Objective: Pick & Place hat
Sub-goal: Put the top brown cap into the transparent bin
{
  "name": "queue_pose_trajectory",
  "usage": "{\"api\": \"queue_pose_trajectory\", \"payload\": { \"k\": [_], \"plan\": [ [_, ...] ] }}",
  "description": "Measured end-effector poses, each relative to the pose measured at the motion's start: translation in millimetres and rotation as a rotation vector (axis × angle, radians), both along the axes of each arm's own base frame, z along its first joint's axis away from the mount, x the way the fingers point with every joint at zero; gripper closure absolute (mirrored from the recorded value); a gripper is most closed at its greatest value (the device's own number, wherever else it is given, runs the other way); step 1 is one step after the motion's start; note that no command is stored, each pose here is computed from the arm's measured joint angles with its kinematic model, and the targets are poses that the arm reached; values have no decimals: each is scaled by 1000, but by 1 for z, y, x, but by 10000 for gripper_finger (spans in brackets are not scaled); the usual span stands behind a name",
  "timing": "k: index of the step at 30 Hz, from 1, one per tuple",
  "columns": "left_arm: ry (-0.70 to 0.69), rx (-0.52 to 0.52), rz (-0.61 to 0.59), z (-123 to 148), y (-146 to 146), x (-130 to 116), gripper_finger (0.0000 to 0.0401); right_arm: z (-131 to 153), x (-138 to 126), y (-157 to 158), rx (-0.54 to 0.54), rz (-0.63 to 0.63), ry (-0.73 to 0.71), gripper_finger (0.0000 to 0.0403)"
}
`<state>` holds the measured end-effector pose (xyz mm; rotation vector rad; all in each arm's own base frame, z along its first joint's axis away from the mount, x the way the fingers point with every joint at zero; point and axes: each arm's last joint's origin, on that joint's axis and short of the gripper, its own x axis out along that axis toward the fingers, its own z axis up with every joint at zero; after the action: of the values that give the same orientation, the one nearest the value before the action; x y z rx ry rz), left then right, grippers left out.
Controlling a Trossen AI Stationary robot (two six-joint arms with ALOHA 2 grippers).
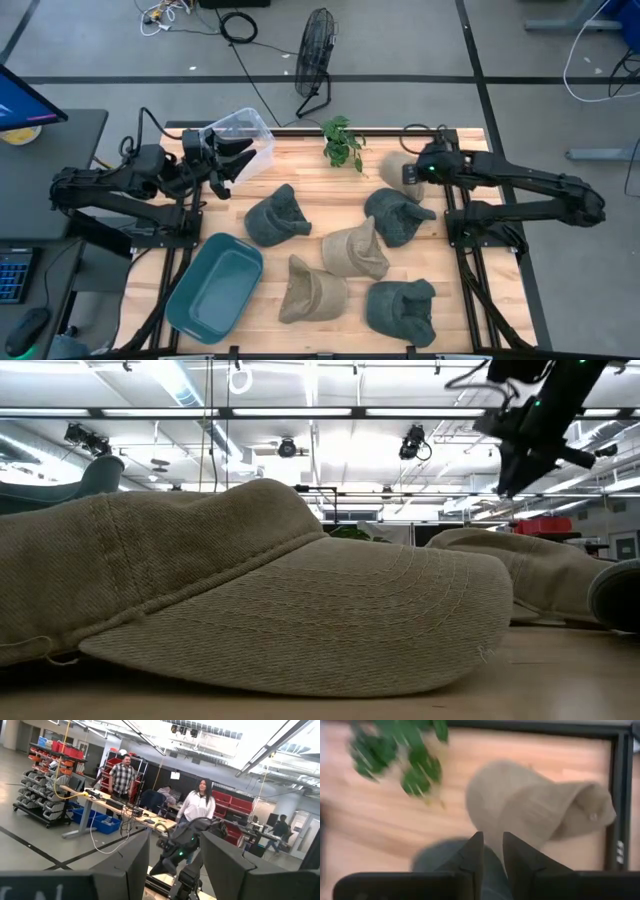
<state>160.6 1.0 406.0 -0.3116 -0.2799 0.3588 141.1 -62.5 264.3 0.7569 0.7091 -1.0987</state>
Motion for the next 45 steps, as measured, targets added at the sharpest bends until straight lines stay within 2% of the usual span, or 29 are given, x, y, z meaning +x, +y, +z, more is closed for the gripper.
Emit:
{"api": "queue_pose_trajectory", "payload": {
  "k": [3, 10, 15, 21, 26, 31, 35, 39, 42, 45],
  "plan": [
    [0, 0, 0, 0, 0, 0, 220, -4, 6, -4, -3, 56, 67, 322],
    [1, 1, 0, 0, 0, 0, 220, -7, 13, -7, -3, 75, 98, 325],
    [2, 2, 0, 0, 0, 0, 220, -14, 10, -18, 32, 26, 183, 319],
    [4, 2, 0, 0, 0, 0, 220, -21, 7, -38, 46, -32, 236, 257],
    [4, 2, 0, 0, 0, 0, 220, -29, 3, -54, 117, -234, 206, 185],
    [4, 2, 0, 0, 0, 0, 220, -53, 2, -61, 171, -319, 215, 145],
    [4, 1, 0, 0, 0, 0, 220, -69, 6, -67, 192, -327, 166, 145],
    [3, 1, 0, 0, 0, 0, 220, -78, 10, -74, 164, -320, 85, 159],
    [3, 1, 0, 0, 0, 0, 220, -81, 12, -78, 145, -290, 29, 181],
    [3, 1, 1, 0, 0, 0, 220, -84, 12, -79, 136, -258, 24, 222]
  ]
}}
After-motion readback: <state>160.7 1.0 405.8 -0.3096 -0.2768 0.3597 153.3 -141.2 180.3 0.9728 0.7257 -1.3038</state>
